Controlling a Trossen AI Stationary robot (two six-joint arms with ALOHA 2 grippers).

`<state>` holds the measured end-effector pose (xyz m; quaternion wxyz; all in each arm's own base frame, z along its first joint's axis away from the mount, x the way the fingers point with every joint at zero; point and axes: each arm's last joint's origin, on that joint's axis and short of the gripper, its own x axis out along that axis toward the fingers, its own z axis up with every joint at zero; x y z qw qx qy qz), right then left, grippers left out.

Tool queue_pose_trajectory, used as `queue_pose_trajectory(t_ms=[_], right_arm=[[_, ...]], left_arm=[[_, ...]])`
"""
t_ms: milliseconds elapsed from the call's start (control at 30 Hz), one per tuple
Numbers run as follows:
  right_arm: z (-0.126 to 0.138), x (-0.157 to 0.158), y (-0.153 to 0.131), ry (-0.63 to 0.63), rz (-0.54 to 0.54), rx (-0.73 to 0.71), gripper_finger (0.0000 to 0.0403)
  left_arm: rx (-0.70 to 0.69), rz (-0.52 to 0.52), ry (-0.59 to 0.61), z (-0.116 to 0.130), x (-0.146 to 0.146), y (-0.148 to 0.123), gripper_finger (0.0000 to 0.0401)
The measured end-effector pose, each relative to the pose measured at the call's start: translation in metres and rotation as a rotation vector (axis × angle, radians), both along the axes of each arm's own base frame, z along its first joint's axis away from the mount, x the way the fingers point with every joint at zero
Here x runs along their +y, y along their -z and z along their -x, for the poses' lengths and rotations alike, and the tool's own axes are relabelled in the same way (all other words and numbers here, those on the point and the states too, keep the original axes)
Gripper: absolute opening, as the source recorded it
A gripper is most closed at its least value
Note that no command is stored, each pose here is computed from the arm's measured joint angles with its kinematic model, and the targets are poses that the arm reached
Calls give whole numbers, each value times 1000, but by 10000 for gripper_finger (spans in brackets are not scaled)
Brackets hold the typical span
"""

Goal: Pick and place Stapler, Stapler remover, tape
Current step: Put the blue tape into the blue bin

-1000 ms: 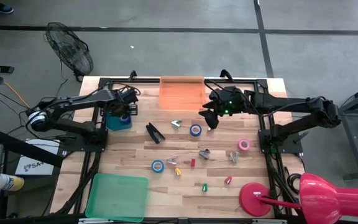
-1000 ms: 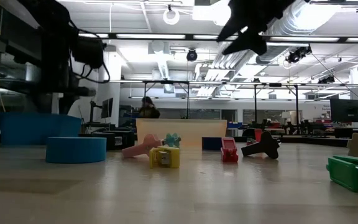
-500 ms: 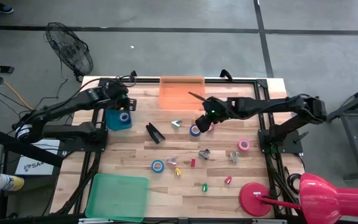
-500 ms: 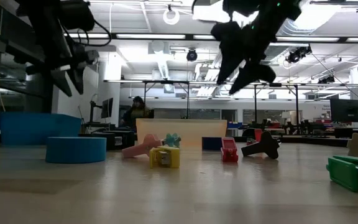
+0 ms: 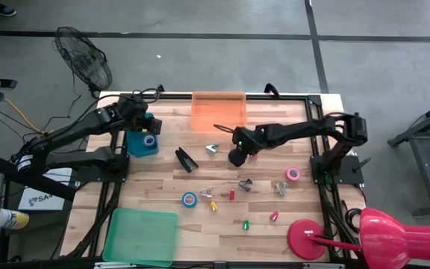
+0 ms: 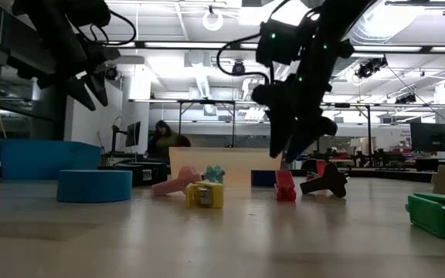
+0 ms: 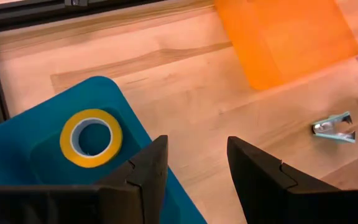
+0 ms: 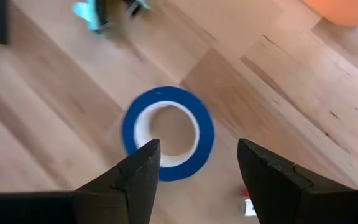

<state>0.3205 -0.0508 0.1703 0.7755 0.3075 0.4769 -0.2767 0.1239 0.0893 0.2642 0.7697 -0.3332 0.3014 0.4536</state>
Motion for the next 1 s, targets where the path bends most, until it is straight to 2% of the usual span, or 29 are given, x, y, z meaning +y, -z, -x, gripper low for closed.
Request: queue_pose_trajectory(t_ms=[333, 567, 700, 933, 1000], right_arm=[[-5, -1, 23, -3, 16, 69, 206], [-6, -2, 27, 4, 39, 83, 195], [-6, -2, 27, 3, 37, 83, 155], [-7, -2, 27, -17, 20, 65, 44], [-10, -2, 25, -33, 26, 38, 27]], left_arm=[[2, 1, 7, 0, 0, 0, 163], [2, 1, 7, 0, 0, 0, 163], [2, 2, 7, 0, 0, 0, 163], [2, 2, 7, 0, 0, 0, 163], [2, 2, 7, 0, 0, 0, 163]])
